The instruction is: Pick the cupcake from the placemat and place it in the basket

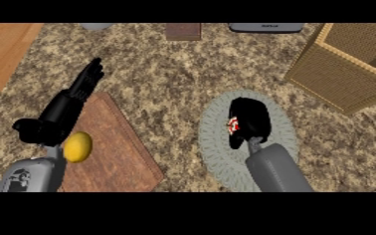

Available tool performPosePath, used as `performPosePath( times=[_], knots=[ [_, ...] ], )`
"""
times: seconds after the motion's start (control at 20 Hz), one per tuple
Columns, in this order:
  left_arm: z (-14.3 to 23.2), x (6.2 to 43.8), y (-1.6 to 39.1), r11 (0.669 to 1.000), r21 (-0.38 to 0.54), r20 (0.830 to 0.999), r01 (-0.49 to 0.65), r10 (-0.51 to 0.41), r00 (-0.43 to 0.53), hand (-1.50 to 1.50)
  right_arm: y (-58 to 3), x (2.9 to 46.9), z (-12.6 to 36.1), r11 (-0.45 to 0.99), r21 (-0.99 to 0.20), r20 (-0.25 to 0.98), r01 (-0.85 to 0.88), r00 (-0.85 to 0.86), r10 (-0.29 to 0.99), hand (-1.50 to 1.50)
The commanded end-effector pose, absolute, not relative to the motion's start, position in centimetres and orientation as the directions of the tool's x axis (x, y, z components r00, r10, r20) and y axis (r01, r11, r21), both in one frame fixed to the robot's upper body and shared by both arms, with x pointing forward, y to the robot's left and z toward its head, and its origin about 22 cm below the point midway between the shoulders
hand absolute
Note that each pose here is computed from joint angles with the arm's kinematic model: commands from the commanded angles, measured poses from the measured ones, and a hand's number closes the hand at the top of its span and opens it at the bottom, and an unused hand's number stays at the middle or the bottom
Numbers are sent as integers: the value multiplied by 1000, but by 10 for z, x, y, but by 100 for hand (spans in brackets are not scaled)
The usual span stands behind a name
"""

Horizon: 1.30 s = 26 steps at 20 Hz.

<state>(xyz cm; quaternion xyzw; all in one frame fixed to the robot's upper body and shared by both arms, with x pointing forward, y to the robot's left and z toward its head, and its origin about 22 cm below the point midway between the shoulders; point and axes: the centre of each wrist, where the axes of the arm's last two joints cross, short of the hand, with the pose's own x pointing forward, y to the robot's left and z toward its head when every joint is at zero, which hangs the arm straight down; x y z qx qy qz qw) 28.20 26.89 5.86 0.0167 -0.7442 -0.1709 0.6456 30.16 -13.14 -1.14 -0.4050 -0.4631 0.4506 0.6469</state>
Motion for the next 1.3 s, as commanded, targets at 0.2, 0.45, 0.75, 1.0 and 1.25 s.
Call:
performPosePath(
  times=[0.2,0.45,0.75,1.0,1.25],
  knots=[
    [54,274,251,934,281,954,220,-249,-165,0,-101,312,18,563,-827,547,13,254,798,150],
    [53,281,258,944,266,959,195,-239,-151,0,-81,302,85,703,-663,736,258,50,676,150],
    [56,270,262,944,272,958,190,-246,-147,0,-71,275,158,720,-563,782,405,-22,623,150],
    [62,274,269,946,257,962,199,-230,-147,0,-73,267,201,656,-587,769,474,72,636,150],
    [50,274,247,946,262,961,191,-236,-146,0,-94,293,213,541,-652,708,532,170,686,150]
  ],
)
